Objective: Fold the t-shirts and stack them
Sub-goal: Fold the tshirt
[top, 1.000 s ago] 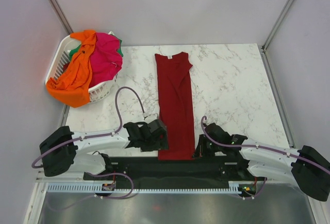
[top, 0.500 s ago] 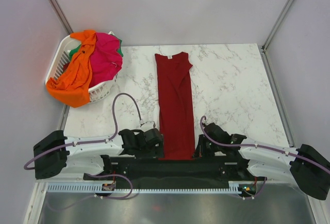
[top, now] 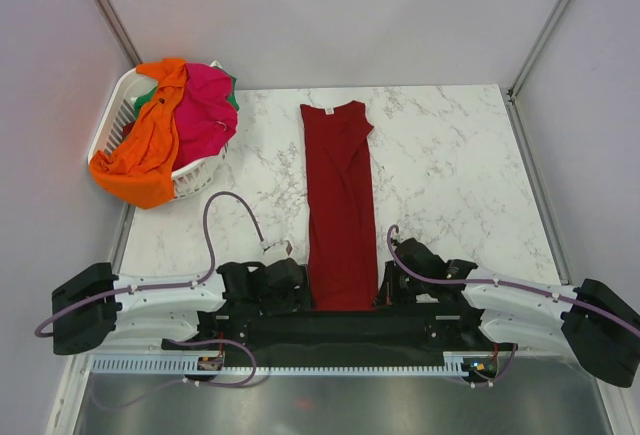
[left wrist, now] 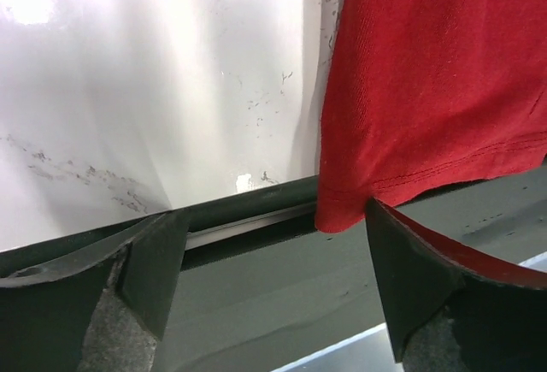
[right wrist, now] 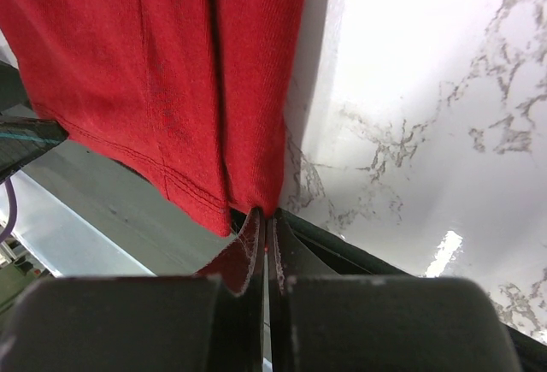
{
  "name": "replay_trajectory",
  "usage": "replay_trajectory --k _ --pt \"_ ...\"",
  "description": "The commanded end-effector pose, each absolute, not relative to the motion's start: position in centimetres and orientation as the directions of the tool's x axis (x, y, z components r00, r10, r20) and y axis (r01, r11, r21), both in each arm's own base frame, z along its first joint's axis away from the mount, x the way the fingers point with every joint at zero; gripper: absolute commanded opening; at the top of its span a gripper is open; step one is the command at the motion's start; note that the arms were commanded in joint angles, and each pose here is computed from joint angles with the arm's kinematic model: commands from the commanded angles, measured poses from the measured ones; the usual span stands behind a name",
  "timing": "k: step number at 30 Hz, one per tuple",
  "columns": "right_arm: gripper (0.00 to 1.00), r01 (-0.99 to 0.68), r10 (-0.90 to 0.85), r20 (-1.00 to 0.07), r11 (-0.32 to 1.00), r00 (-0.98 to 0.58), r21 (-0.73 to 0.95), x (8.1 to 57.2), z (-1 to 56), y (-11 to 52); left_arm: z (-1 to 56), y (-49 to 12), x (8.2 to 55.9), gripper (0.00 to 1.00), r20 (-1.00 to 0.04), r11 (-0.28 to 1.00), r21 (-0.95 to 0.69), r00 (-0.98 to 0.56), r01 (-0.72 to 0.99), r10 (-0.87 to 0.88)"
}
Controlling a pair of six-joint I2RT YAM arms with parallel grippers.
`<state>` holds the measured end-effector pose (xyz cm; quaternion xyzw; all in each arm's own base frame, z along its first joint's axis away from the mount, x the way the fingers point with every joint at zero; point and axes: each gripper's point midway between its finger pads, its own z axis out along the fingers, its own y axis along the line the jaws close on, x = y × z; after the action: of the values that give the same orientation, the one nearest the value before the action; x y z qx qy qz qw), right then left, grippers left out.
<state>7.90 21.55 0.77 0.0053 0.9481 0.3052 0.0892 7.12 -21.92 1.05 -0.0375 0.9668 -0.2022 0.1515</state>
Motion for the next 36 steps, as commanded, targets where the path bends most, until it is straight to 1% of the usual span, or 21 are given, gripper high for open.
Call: replay_trajectory --k 1,6,12,13,19,20,23,24,26,27,29,30,33,36 --pt "0.00 -0.060 0.085 -0.223 0.818 -0.971 0.573 9.4 1.4 22.0 2.2 -23.1 8.9 0.88 -0.337 0.884 -0.467 -0.916 -0.037 -0.216" --pt "0.00 -0.059 0.082 -0.219 0.821 -0.972 0.569 9.4 1.3 22.1 2.4 -23.7 9.4 0.80 -0.357 0.885 -0.465 -0.909 -0.026 -0.214" --pt "0.00 -0.064 0.074 -0.217 0.820 -0.973 0.568 9.3 1.2 22.1 2.4 -24.6 9.9 0.79 -0.367 0.888 -0.460 -0.907 -0.016 -0.206" --pt "0.00 -0.067 0.070 -0.217 0.820 -0.974 0.569 9.3 1.2 22.1 2.3 -24.6 9.9 0.77 -0.370 0.891 -0.454 -0.907 -0.014 -0.203" --pt "0.00 -0.075 0.059 -0.213 0.818 -0.975 0.570 9.2 1.2 22.2 2.7 -25.7 10.8 0.60 -0.396 0.896 -0.445 -0.897 0.000 -0.197" --pt "0.00 -0.078 0.054 -0.212 0.819 -0.976 0.568 9.1 1.2 22.2 2.7 -25.8 11.0 0.52 -0.405 0.897 -0.441 -0.893 0.004 -0.195" --pt "0.00 -0.083 0.046 -0.209 0.819 -0.977 0.568 9.1 1.2 22.3 3.1 -26.4 11.5 0.44 -0.425 0.902 -0.430 -0.888 0.025 -0.178" --pt "0.00 -0.084 0.043 -0.209 0.821 -0.977 0.564 9.1 1.1 22.3 3.5 -26.9 11.8 0.38 -0.435 0.901 -0.432 -0.884 0.035 -0.174" --pt "0.00 -0.089 0.037 -0.208 0.821 -0.977 0.565 9.1 1.1 22.3 3.7 -27.0 12.2 0.36 -0.456 0.905 -0.422 -0.875 0.052 -0.162" --pt "0.00 -0.089 0.035 -0.206 0.821 -0.978 0.563 9.1 1.1 22.3 4.1 -27.3 12.4 0.29 -0.464 0.902 -0.428 -0.871 0.057 -0.165" --pt "0.00 -0.091 0.034 -0.208 0.821 -0.978 0.564 9.1 1.2 22.4 4.5 -27.5 12.6 0.20 -0.473 0.901 -0.428 -0.867 0.070 -0.158" --pt "0.00 -0.092 0.036 -0.210 0.818 -0.977 0.568 9.2 1.3 22.5 4.8 -27.8 12.7 0.02 -0.474 0.897 -0.435 -0.866 0.073 -0.160" --pt "0.00 -0.093 0.042 -0.216 0.812 -0.976 0.577 9.3 2.0 22.7 5.0 -28.1 12.1 0.02 -0.448 0.888 -0.455 -0.880 0.074 -0.156" --pt "0.00 -0.089 0.053 -0.227 0.815 -0.972 0.572 9.4 2.8 22.4 5.2 -27.8 10.9 0.02 -0.396 0.871 -0.488 -0.903 0.053 -0.167"
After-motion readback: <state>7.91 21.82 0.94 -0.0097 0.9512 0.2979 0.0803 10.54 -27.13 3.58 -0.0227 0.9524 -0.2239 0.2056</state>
